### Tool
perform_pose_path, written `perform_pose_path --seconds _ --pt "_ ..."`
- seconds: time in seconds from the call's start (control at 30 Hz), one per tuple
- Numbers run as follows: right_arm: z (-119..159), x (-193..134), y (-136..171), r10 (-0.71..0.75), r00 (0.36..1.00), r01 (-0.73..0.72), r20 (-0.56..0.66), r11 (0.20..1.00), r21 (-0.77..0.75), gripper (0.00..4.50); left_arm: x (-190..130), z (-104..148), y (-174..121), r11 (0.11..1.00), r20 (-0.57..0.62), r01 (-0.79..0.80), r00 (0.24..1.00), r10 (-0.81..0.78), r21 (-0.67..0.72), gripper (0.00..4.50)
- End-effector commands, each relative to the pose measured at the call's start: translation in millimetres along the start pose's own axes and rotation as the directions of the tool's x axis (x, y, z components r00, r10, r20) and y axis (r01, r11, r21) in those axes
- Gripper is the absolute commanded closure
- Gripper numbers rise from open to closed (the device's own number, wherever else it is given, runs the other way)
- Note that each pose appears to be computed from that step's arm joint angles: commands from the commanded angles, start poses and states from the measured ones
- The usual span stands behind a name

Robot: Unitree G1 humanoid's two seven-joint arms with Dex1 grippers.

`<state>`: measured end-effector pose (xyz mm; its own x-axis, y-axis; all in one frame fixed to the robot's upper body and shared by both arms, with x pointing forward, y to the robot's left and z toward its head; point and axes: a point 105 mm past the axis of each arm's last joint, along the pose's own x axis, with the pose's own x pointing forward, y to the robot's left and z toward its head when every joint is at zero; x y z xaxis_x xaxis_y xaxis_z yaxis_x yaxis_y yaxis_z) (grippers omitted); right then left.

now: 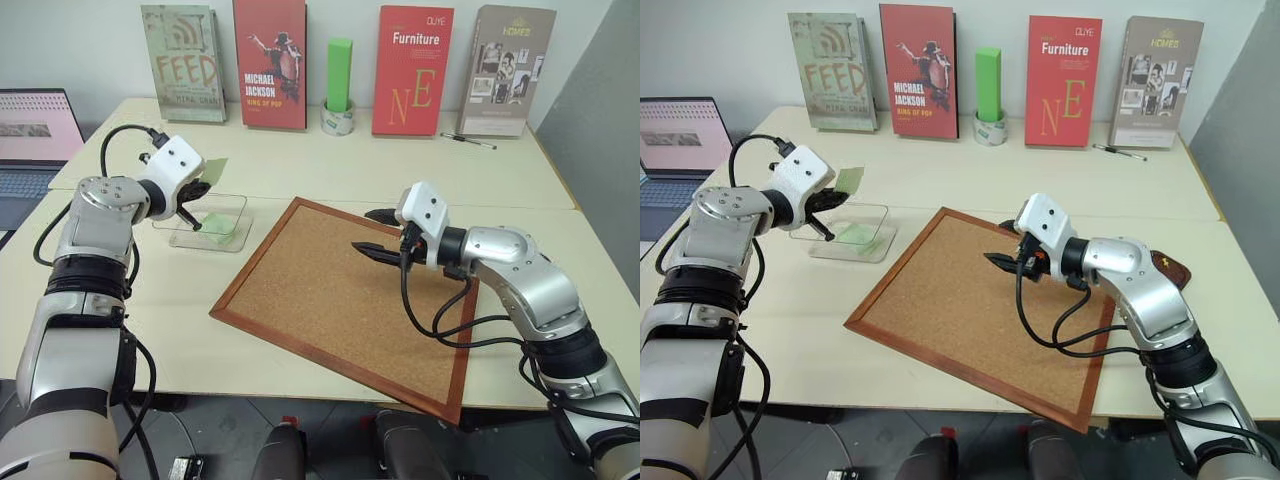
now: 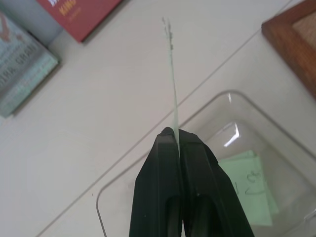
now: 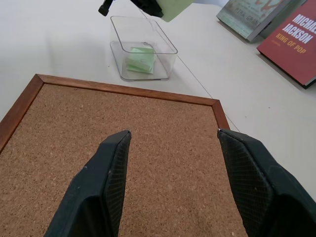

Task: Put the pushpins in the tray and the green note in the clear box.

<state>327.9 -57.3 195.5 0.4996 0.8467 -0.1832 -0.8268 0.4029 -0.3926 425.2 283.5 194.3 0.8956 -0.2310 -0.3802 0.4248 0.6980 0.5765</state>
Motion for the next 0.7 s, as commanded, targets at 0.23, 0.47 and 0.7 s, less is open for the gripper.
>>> perform_pose_path --seconds 0.23,0.47,0.7 --pt "10.0 -4.6 2.7 -0.008 1.000 0.008 0.013 0.999 -0.044 1.54 -4.5 -6.3 4.4 0.997 -0.044 0.001 0.999 0.002 0.071 4.50" --pt "10.0 -7.5 4.2 0.001 1.000 0.000 0.007 0.999 -0.039 1.49 -8.6 -3.7 9.0 0.998 -0.041 0.002 0.999 0.000 0.062 3.33" --pt "10.5 -9.0 2.6 -0.004 1.000 0.004 0.008 1.000 -0.030 1.49 -11.2 -3.6 10.0 0.998 -0.041 0.010 0.999 -0.007 0.060 1.97"
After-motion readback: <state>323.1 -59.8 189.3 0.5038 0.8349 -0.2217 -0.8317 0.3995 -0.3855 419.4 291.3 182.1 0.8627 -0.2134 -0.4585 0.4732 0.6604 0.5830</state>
